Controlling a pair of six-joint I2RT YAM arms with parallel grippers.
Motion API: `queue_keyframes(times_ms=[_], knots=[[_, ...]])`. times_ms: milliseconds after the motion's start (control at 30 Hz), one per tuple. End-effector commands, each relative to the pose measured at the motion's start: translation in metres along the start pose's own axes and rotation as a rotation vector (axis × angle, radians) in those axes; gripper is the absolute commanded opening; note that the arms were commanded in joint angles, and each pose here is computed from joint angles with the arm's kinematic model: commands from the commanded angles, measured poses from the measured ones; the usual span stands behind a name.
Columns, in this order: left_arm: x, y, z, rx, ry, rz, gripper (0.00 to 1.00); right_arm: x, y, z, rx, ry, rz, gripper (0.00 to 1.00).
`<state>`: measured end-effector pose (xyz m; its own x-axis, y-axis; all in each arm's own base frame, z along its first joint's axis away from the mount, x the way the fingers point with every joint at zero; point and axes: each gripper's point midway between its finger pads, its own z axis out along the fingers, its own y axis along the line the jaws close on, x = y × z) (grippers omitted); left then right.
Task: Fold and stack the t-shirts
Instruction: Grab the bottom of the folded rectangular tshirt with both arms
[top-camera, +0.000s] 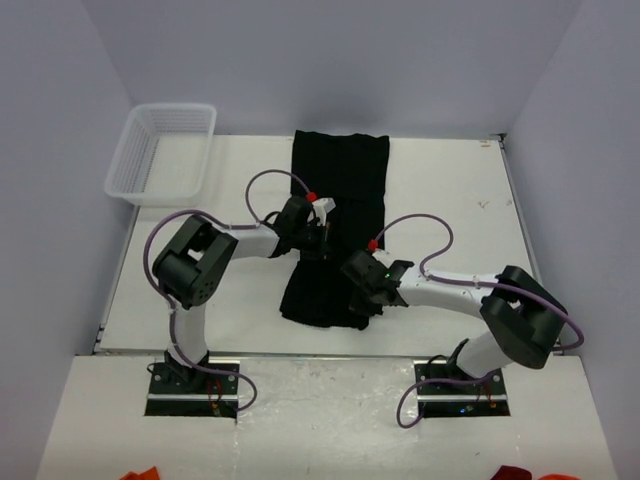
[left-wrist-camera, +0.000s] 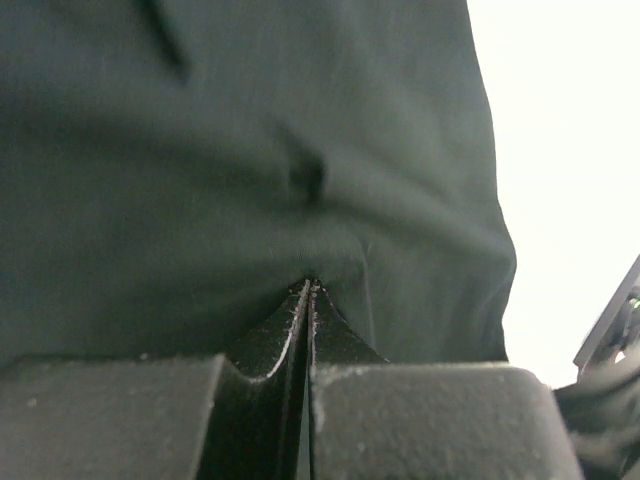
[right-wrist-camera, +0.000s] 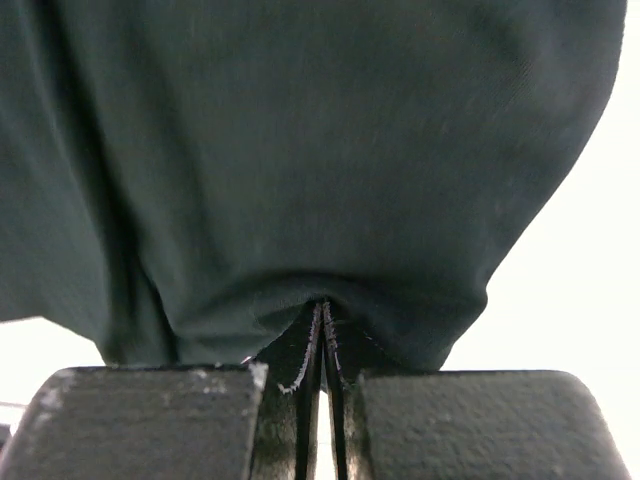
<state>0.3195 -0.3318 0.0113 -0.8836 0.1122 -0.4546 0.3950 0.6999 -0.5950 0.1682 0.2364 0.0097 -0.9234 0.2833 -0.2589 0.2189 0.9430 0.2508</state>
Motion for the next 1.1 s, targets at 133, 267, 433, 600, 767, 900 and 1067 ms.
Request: queue_keyframes(times_ms=[133, 267, 433, 600, 767, 900, 1067], knots=[[0.1, 0.051, -0.044, -0.256, 0.139, -0.074, 0.0, -0.023, -0.06, 0.008, 0.235, -0.062, -0.133, 0.0], [0.109, 0.048, -0.058, -0.264, 0.121, -0.064, 0.0, -0.027, -0.049, -0.006, 0.206, -0.065, -0.178, 0.0], [0.083, 0.043, -0.059, -0.28, 0.089, -0.01, 0.0, -0.02, -0.038, -0.031, 0.132, -0.11, -0.21, 0.0], [0.063, 0.033, -0.055, -0.26, 0.071, 0.015, 0.0, -0.014, -0.042, -0.051, 0.133, -0.118, -0.223, 0.0], [0.055, 0.024, -0.055, -0.236, 0.061, 0.037, 0.0, -0.004, -0.036, -0.077, 0.032, -0.153, -0.21, 0.09], [0.052, 0.009, -0.073, -0.242, 0.008, 0.061, 0.0, -0.001, -0.043, -0.092, -0.042, -0.17, -0.152, 0.42], [0.043, -0.005, -0.117, -0.326, -0.125, 0.066, 0.03, -0.004, -0.053, -0.09, -0.108, -0.223, -0.055, 0.71]])
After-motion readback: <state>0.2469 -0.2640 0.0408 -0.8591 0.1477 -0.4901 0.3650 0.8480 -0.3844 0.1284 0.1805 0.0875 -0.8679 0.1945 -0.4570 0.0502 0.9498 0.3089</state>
